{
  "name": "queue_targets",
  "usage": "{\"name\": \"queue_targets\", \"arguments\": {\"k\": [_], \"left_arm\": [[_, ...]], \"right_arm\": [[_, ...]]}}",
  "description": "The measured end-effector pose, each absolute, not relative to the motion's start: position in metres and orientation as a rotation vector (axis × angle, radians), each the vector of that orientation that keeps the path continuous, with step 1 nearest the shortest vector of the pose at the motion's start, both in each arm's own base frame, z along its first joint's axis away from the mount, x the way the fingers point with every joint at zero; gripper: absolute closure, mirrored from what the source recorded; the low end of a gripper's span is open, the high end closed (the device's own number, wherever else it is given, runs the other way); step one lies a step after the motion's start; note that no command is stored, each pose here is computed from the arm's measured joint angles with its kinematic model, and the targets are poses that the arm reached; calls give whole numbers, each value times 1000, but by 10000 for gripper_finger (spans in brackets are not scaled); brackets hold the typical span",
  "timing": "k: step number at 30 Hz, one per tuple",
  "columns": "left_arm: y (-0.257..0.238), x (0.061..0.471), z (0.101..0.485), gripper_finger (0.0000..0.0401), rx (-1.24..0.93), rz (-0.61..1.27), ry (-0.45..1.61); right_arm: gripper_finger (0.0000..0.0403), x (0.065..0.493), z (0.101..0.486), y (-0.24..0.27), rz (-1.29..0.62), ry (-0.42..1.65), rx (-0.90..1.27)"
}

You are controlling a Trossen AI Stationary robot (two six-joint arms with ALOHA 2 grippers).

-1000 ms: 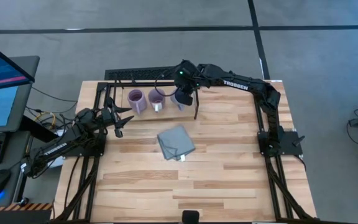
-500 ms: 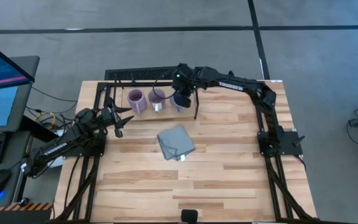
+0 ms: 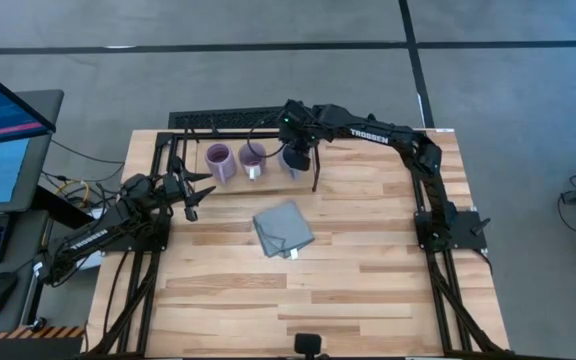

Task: Stack small to large cups/mugs on shelf
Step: Put the blue mug on the shelf

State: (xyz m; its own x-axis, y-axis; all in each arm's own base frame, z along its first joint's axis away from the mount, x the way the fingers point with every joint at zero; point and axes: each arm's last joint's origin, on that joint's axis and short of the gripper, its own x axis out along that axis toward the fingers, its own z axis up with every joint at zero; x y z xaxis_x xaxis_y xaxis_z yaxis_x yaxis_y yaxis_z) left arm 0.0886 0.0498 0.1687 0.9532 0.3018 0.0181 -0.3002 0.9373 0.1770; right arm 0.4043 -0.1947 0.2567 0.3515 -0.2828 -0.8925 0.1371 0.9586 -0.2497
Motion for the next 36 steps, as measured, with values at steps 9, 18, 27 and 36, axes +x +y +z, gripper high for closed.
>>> {"name": "queue_targets", "arguments": {"k": [9, 18, 27, 36], "left_arm": [[50, 89, 169, 239, 179, 308, 9], [50, 89, 169, 239, 172, 308, 7], [50, 89, 169, 239, 171, 308, 7], [50, 89, 169, 239, 171, 307, 8]], "right_arm": [[378, 401, 258, -191, -244, 1217, -83], [352, 401, 258, -190, -254, 1213, -61], [310, 401, 259, -190, -233, 1206, -47], [306, 404, 260, -191, -231, 1176, -73]]}}
